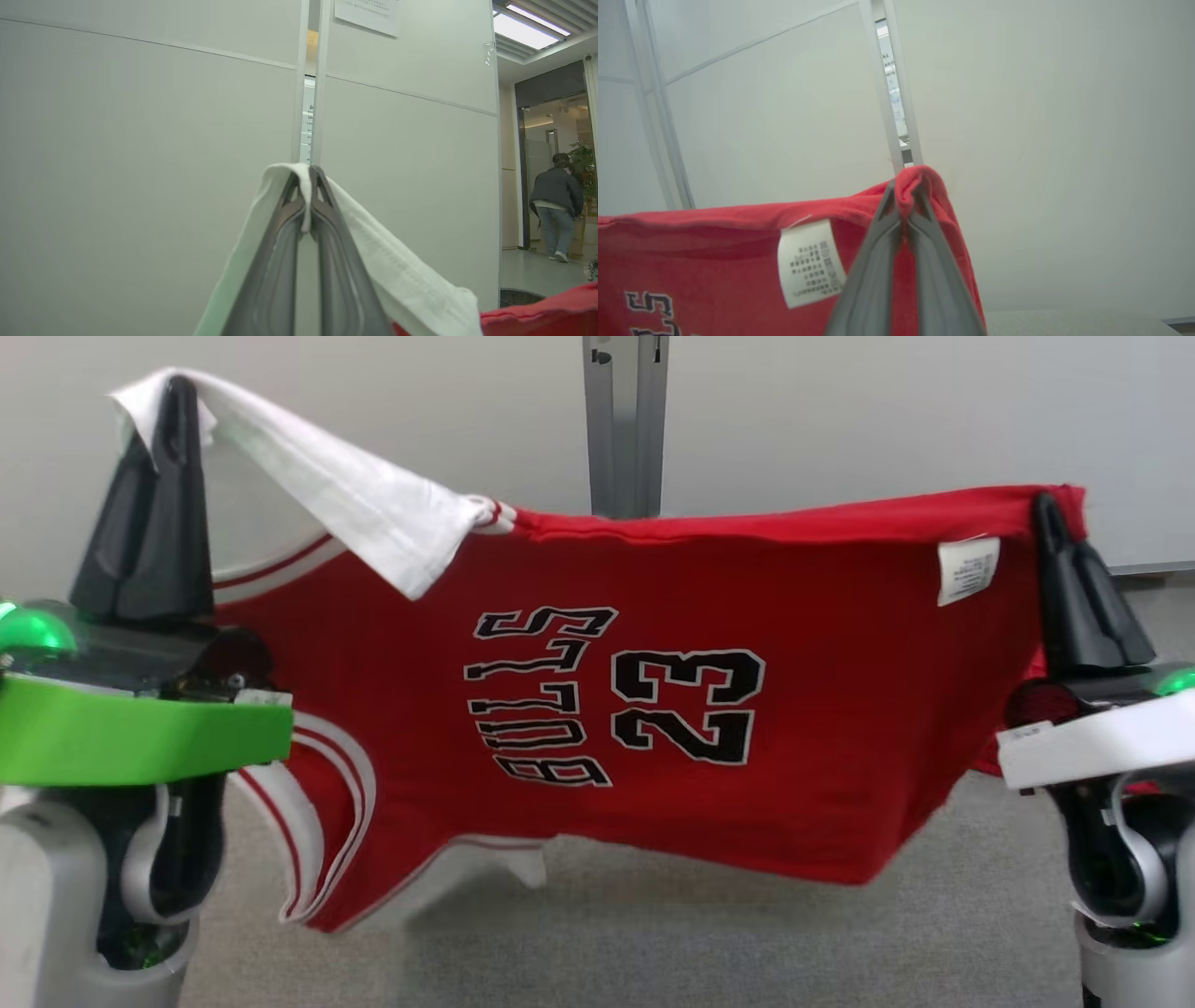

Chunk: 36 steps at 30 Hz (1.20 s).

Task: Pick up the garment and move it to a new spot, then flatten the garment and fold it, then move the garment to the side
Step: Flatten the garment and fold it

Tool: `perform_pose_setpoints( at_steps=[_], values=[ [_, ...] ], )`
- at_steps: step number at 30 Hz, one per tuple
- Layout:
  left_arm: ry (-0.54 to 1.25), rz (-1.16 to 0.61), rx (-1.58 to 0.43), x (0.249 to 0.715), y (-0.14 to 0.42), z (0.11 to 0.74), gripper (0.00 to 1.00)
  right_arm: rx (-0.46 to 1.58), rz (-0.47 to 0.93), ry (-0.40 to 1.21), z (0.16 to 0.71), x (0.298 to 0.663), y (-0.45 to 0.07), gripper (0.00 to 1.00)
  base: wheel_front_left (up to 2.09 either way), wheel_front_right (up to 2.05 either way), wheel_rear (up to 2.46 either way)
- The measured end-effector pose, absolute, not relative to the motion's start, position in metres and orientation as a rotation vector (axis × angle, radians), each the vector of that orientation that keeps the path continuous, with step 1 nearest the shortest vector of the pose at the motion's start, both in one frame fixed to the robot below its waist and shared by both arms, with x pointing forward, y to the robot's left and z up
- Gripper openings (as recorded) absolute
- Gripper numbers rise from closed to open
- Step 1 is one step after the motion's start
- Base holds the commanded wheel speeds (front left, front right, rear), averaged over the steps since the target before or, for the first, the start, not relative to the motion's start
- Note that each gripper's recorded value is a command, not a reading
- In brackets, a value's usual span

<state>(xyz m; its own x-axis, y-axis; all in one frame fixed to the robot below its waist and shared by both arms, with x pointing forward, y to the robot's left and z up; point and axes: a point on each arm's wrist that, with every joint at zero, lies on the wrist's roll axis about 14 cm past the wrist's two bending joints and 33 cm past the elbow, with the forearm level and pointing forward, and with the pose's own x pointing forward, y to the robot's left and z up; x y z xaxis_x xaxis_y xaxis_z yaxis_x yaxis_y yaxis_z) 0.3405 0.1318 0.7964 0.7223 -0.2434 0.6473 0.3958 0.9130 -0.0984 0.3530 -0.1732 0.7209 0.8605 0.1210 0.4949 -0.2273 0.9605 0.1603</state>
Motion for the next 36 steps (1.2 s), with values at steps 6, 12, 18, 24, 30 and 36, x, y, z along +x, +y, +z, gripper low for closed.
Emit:
perform_pose_setpoints(
  at_steps=[6,12,18,24,30,36],
  values=[
    [-0.776,-0.453,-0.172,0.317,0.110,0.842,0.00,0.168,0.150,-0.609,0.761,0.311,-0.188,0.00,0.00,0.00,0.00],
    [-0.707,-0.487,-0.153,0.342,0.097,0.836,0.00,0.164,0.125,-0.541,0.749,0.320,-0.195,0.00,0.00,0.00,0.00],
    [-0.614,-0.484,-0.150,0.397,0.092,0.821,0.00,0.202,0.157,-0.421,0.726,0.375,-0.186,0.00,0.00,0.00,0.00],
    [-0.573,-0.410,-0.071,0.483,0.097,0.816,0.00,0.147,0.154,-0.401,0.734,0.468,-0.183,0.00,0.00,0.00,0.00],
    [-0.654,-0.303,-0.002,0.558,0.108,0.821,0.00,0.056,0.097,-0.470,0.755,0.555,-0.186,0.00,0.00,0.00,0.00],
    [-0.639,-0.257,-0.014,0.602,0.112,0.780,0.00,0.035,0.073,-0.429,0.708,0.613,-0.175,0.00,0.00,0.00,0.00]
  ],
)
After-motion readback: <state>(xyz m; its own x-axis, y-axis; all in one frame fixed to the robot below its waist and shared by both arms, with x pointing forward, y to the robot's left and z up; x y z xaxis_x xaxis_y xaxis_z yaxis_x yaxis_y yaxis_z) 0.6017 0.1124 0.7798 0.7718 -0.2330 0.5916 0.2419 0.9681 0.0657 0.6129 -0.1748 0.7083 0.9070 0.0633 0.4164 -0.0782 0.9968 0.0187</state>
